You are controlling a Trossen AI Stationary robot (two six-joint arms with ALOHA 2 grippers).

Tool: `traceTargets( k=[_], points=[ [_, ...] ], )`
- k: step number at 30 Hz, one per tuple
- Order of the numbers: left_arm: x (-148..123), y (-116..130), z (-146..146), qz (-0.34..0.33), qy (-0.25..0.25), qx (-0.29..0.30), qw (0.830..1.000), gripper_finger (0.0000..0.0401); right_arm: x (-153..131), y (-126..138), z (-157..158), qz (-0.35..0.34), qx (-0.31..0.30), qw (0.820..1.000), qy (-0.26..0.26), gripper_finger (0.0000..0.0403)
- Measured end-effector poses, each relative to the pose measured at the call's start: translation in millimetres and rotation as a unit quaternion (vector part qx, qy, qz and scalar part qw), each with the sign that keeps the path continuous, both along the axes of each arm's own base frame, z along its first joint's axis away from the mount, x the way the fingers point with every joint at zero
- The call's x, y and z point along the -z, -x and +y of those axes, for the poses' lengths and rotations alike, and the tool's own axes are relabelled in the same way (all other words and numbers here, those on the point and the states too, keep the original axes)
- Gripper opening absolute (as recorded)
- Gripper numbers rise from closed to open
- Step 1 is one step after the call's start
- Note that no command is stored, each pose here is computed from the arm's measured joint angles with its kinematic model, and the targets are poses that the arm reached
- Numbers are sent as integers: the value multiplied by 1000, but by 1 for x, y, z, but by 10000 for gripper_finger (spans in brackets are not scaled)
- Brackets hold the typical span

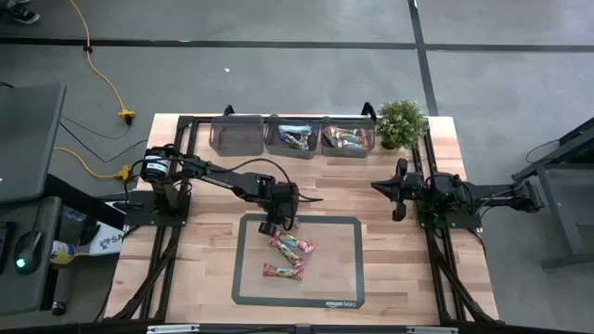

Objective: Pick and place Granola Bars by type
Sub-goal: Put the red granola bar into the left black bin

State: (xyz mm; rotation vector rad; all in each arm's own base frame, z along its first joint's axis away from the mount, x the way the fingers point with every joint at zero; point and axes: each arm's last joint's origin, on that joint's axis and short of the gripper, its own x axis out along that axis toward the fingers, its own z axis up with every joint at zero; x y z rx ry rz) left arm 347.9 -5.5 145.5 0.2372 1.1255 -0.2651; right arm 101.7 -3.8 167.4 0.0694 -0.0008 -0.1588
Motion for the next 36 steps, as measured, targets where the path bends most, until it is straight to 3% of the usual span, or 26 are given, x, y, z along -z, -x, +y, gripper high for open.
traceTargets(
  k=[11, 23, 30, 36],
  points=[
    [-10, 2, 1, -12, 1, -9, 1000, 119, 0, 0, 0, 0, 0, 1000, 0, 0],
    [-58, 11, 4, -96, 13, -41, 995, 119, 1, -1, 0, 7, 0, 1000, 0, 0],
    [-112, 28, 14, -197, 36, -87, 976, 119, 1, -1, 0, 6, 0, 1000, 0, 0],
    [-161, 49, 29, -309, 67, -128, 940, 119, 1, -1, 0, 9, 0, 1000, 0, 0]
  ],
)
